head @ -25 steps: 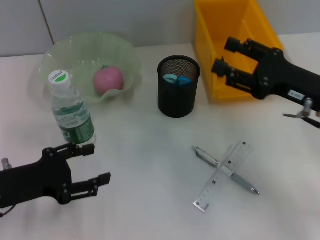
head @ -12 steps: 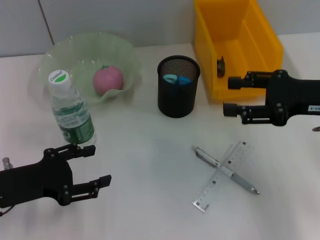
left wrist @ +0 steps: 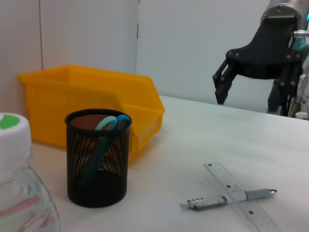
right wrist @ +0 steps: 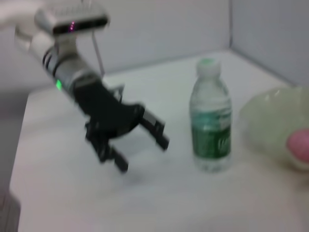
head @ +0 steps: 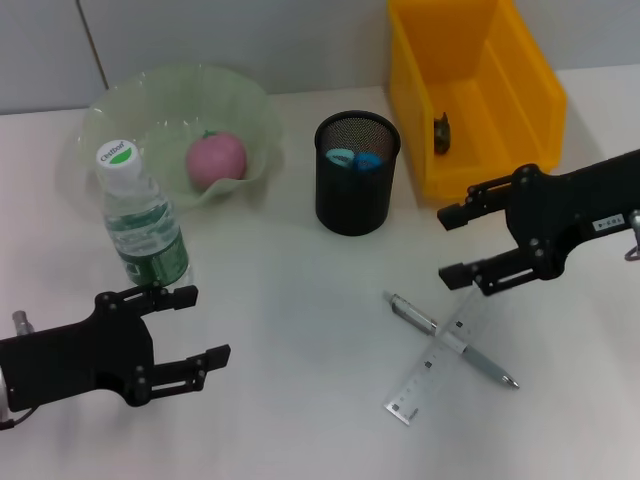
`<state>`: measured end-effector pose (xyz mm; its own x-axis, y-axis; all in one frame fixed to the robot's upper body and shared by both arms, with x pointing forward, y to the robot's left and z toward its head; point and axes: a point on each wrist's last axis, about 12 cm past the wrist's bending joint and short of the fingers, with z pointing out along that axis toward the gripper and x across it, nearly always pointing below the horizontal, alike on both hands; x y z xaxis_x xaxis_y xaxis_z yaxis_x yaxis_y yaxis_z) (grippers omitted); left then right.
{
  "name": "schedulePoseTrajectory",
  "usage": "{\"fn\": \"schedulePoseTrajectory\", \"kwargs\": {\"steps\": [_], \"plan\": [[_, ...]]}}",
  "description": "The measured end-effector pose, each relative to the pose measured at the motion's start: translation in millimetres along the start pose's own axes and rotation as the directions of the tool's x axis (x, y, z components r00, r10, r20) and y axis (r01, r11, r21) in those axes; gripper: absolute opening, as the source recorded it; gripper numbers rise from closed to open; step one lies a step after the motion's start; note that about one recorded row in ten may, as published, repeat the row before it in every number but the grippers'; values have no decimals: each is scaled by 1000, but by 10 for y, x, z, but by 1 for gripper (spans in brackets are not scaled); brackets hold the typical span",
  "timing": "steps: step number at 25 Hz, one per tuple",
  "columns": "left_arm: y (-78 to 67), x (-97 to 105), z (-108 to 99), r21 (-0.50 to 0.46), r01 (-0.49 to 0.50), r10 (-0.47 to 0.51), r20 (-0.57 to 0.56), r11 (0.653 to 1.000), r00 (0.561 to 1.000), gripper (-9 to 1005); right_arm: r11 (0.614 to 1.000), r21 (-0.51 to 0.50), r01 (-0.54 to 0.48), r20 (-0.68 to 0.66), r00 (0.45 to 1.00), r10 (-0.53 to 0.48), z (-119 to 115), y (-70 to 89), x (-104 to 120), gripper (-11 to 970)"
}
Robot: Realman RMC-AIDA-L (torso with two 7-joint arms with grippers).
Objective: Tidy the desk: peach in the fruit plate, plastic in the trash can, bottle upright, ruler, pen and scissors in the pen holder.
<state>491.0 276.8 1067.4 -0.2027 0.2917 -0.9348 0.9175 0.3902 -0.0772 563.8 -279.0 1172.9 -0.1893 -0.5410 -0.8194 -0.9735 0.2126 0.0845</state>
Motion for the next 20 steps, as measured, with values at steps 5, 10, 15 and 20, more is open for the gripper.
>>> {"fn": "schedulePoseTrajectory", "kwargs": {"steps": [5, 10, 15, 20], "plan": [[-5, -7, 40, -8, 3, -3, 13, 1000, 1000, 802, 997, -50, 66, -139, 988, -72, 75, -60, -195, 717], [-12, 13, 65, -19, -6, 7, 28, 1000, 1000, 802, 987, -89, 136, -284, 946, -156, 187, -132, -353, 717], [-2, 73, 66, -47, 28, -26, 37, 999, 999, 802, 964, -138, 229, -398, 878, -265, 293, -185, -514, 716], [0, 125, 102, -53, 38, -37, 28, 998, 999, 802, 922, -224, 315, -521, 761, -387, 448, -211, -604, 715]]}}
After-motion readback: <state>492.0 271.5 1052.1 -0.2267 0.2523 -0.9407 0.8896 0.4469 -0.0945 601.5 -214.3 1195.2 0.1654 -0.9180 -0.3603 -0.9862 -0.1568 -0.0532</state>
